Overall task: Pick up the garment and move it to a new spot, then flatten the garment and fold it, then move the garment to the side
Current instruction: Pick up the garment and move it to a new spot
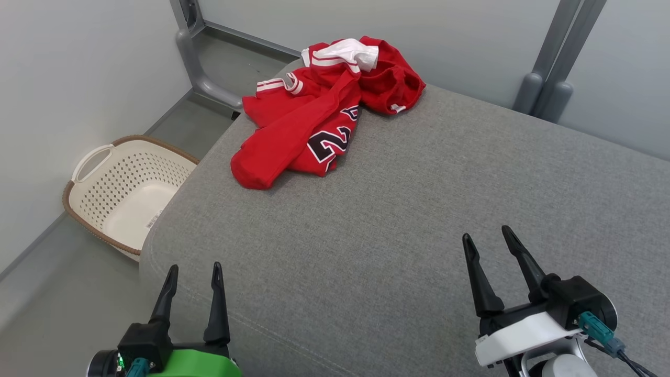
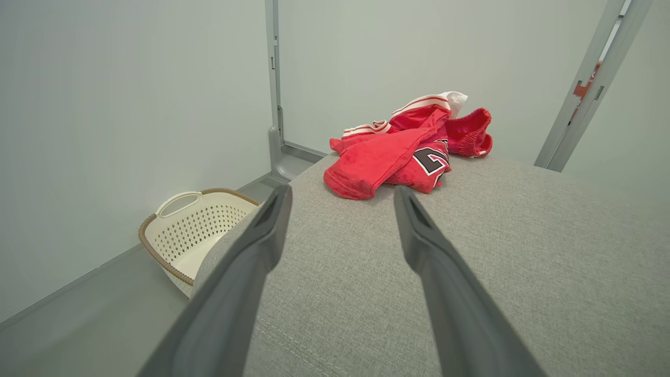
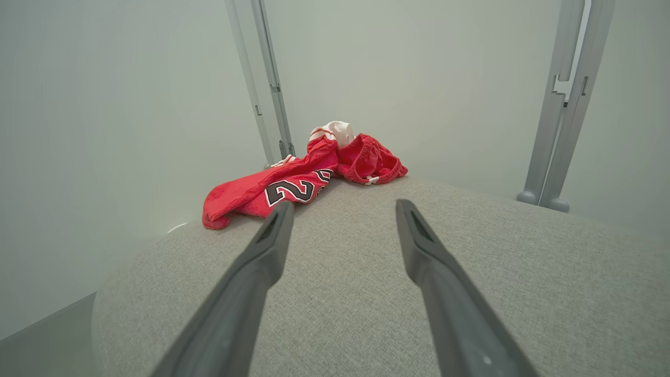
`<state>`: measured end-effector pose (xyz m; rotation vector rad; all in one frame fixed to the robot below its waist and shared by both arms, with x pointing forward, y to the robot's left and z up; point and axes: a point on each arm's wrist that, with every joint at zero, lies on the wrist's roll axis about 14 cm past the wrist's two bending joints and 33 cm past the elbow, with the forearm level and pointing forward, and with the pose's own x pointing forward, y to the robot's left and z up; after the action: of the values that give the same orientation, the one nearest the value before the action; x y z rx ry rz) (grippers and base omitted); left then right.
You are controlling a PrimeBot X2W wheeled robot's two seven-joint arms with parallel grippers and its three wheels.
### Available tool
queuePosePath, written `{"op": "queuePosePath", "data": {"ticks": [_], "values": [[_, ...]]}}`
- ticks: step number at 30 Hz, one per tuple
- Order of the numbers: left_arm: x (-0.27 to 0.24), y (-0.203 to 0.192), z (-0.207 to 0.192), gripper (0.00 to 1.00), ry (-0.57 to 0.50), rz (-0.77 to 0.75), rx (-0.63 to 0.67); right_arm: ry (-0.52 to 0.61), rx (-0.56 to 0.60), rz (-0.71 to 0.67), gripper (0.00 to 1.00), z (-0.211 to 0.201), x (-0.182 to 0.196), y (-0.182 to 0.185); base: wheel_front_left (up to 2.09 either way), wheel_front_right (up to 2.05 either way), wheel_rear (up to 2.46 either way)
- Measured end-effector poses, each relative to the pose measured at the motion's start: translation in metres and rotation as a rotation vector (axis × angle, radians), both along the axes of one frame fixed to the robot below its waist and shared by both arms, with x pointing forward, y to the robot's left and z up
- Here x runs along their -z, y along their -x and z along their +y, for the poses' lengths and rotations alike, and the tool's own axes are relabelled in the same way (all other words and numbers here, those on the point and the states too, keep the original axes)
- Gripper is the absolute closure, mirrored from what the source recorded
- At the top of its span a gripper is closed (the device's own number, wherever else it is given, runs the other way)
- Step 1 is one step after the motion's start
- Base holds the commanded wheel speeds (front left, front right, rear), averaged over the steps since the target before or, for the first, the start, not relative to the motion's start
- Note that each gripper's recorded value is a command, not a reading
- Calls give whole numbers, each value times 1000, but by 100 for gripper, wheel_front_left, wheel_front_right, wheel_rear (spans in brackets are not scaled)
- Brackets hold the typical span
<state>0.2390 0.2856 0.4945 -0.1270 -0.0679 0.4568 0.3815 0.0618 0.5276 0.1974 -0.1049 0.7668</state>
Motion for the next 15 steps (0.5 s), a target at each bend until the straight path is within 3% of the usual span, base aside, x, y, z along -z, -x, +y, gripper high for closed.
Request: {"op": "queuePosePath", "data": {"ticks": [8,15], "values": [[2,-13,-3,0,-8,17,36,6,25,-3,0,-7,4,-8,0,0,0],[-56,-70,25,0,-212,-62,116,1,64,-22,0,-15,4,-28,0,0,0]]}}
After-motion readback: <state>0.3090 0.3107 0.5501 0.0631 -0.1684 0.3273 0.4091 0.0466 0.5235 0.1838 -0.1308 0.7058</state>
